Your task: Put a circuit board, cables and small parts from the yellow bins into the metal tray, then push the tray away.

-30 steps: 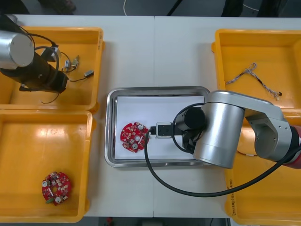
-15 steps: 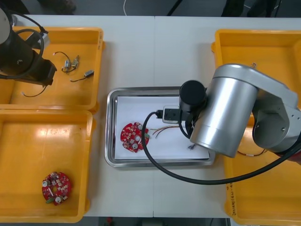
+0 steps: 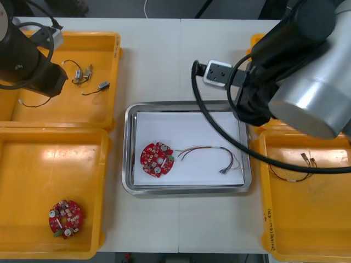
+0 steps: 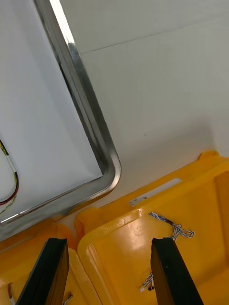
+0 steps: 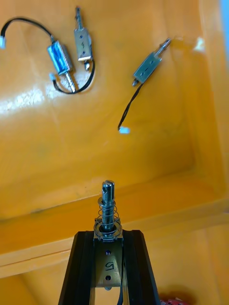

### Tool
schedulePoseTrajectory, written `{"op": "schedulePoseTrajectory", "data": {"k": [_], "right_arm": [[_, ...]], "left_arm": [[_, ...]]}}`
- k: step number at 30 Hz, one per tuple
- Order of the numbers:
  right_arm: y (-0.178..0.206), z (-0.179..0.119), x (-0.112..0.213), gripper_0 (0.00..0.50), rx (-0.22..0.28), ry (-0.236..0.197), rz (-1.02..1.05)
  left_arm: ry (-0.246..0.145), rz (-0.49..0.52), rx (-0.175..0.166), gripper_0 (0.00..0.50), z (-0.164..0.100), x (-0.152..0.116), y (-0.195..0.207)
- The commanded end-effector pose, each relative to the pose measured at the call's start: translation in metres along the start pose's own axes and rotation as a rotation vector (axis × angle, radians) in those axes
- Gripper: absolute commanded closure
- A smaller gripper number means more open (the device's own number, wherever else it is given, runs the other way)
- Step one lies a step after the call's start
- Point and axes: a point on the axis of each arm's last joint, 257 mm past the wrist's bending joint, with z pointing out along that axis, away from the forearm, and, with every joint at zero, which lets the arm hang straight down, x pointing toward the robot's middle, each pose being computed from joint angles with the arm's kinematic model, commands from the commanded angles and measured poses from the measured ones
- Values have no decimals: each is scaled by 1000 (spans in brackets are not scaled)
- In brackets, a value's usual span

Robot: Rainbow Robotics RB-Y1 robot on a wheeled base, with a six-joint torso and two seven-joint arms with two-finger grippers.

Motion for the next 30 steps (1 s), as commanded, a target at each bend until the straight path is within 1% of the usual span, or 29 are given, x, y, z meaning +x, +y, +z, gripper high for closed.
{"op": "schedulePoseTrajectory", "data": {"k": [1, 5, 7, 8, 11, 12, 13, 14, 16, 18, 20, 21, 22, 23, 24, 26, 28, 29, 30], "right_arm": [[-44, -10, 23, 0, 28, 14, 51], [-67, -11, 43, 0, 16, 27, 138], [-86, -12, 59, 0, 17, 38, 202], [-89, -12, 62, 0, 17, 39, 215], [-109, -13, 85, 0, 22, 64, 281], [-116, -13, 93, 0, 25, 73, 305], [-122, -12, 103, 0, 26, 88, 328], [-125, -12, 107, 0, 27, 93, 340], [-132, -11, 119, 0, 27, 107, 373], [-140, -10, 134, 0, 24, 123, 414], [-146, -7, 149, 0, 19, 146, 450], [-147, -6, 154, 0, 17, 155, 457], [-148, -5, 158, 0, 16, 162, 467], [-150, -2, 167, 0, 11, 181, 489], [-151, -2, 170, 0, 10, 186, 498], [-155, 1, 181, 0, 9, 212, 523], [-157, 3, 186, 0, 9, 226, 533], [-161, 5, 192, 0, 3, 244, 551], [-161, 8, 194, 0, -8, 251, 563]], "left_arm": [[-62, -97, 30, 500, -13, -14, -29], [-72, -107, 54, 499, -13, -19, -59], [-79, -110, 78, 499, -13, -22, -80], [-77, -111, 81, 500, -13, -22, -84], [-78, -116, 108, 498, -13, -25, -109], [-77, -114, 112, 499, -13, -26, -117], [-69, -113, 117, 498, -11, -25, -125], [-68, -110, 118, 499, -11, -25, -129], [-54, -109, 125, 499, -8, -22, -140], [-33, -114, 129, 500, -2, -17, -154], [-9, -111, 126, 498, 4, -9, -165], [-5, -109, 123, 499, 5, -8, -166], [-7, -103, 125, 497, 7, -8, -170], [-6, -90, 129, 498, 11, -7, -177], [-3, -90, 131, 497, 13, -6, -179], [2, -77, 144, 498, 20, -5, -191], [3, -76, 152, 498, 23, -5, -195], [6, -69, 160, 499, 30, -5, -202], [5, -66, 166, 499, 34, -5, -206]]}}
